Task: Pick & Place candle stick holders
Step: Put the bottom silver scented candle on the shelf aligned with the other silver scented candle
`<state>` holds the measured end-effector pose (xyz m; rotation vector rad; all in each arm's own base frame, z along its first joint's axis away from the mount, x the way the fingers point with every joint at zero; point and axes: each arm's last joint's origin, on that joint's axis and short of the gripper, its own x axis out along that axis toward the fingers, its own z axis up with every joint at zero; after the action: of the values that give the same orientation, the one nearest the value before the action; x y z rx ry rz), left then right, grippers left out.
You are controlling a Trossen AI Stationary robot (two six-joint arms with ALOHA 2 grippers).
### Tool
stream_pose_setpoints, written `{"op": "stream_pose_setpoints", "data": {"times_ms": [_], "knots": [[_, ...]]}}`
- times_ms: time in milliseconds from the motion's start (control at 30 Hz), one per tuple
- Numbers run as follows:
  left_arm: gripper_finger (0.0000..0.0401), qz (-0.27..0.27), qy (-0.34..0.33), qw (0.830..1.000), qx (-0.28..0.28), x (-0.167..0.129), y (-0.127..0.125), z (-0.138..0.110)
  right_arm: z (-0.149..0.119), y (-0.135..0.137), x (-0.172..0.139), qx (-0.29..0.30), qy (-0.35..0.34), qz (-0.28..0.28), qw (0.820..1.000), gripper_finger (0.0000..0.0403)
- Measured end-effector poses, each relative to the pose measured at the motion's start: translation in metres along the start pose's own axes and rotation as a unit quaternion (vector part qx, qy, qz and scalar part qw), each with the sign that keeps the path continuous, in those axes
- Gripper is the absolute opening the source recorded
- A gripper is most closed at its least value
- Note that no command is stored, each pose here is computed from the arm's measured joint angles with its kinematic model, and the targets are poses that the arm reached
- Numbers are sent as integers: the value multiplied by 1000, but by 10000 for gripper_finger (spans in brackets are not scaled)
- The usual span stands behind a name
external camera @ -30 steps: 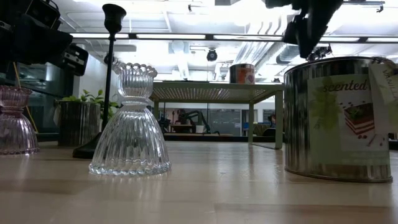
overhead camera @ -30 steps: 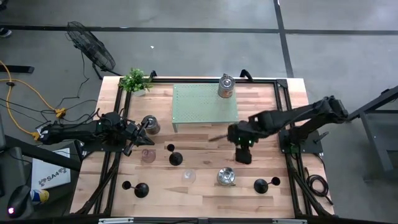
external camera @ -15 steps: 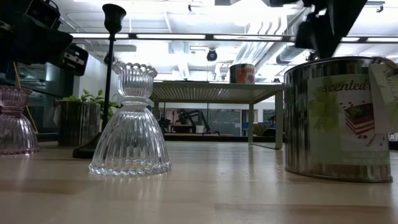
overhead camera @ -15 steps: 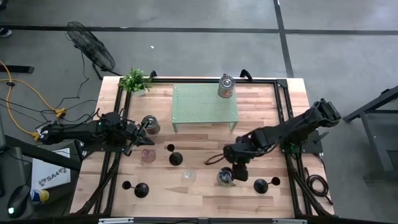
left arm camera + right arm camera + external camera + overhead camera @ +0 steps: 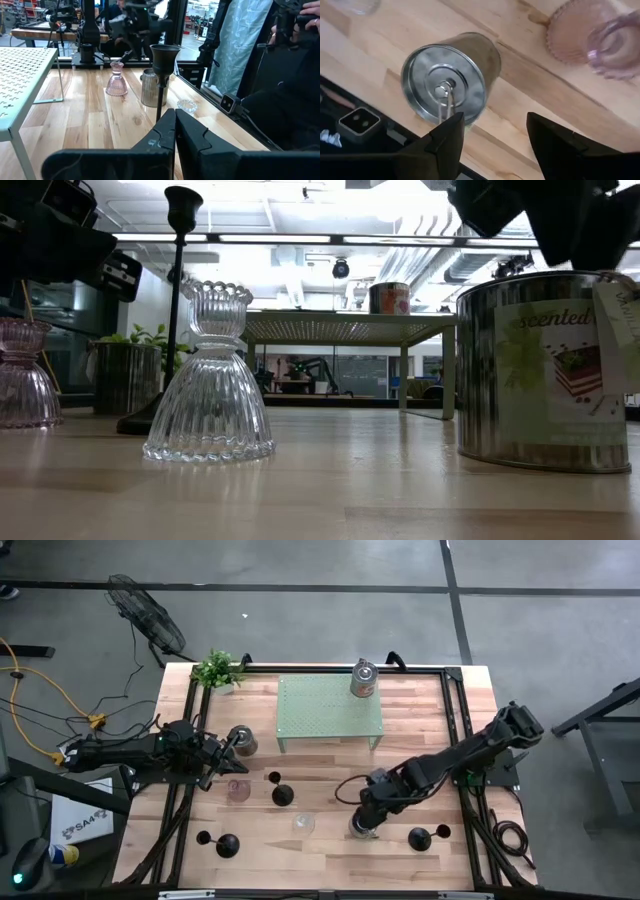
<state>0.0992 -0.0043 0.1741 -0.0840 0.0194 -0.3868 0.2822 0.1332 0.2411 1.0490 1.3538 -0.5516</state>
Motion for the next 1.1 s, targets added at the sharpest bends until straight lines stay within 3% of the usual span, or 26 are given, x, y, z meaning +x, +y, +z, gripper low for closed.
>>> {"op": "stream_pose_setpoints", "data": {"times_ms": [733, 1100], "knots": [[0, 0, 0, 1000, 0, 0, 0, 0, 1, 4, 30, 32, -16, -44, 998, 204], [0, 0, 0, 1000, 0, 0, 0, 0, 2, 4, 30, 16, -25, -44, 999, 119]]}}
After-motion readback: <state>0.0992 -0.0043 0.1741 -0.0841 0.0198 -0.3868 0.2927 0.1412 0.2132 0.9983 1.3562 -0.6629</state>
